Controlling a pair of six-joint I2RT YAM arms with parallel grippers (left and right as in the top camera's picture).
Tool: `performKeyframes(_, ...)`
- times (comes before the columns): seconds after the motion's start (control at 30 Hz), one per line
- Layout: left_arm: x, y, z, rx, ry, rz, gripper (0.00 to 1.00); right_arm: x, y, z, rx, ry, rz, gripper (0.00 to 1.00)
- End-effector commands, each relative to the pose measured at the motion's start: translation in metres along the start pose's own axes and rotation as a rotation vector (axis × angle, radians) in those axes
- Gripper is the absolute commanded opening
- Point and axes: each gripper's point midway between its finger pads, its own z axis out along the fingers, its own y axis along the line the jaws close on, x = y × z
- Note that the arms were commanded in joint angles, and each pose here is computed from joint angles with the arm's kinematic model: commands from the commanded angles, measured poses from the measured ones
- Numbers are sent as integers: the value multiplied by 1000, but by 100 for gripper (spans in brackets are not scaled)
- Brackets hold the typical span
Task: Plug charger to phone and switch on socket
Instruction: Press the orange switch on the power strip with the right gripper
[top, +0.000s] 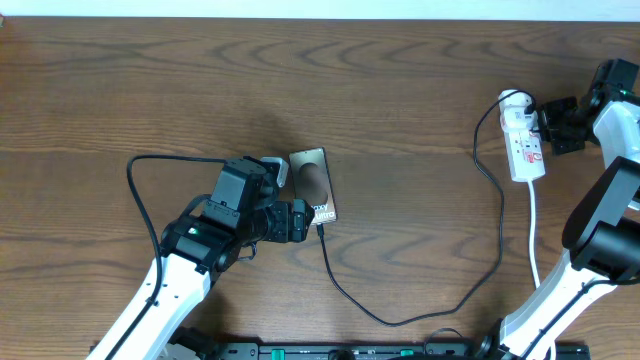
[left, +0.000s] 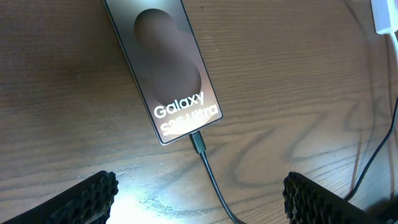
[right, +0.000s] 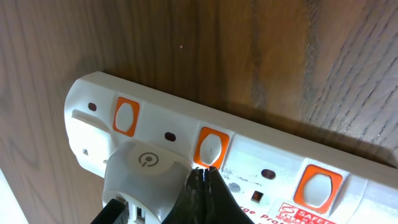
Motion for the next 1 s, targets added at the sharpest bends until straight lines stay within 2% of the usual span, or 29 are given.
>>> performKeyframes(0.0, -2, 0, -2, -9, -10, 2, 87, -6, 7, -5, -20, -15, 18, 1)
performKeyframes(0.3, 5, 3, -2, -20, 17, -6, 87, -6, 3, 12, -1, -12, 15, 1)
performKeyframes(0.97, 10, 5, -2, -30, 40, -13, 87, 27, 4, 40, 45, 45, -85, 1)
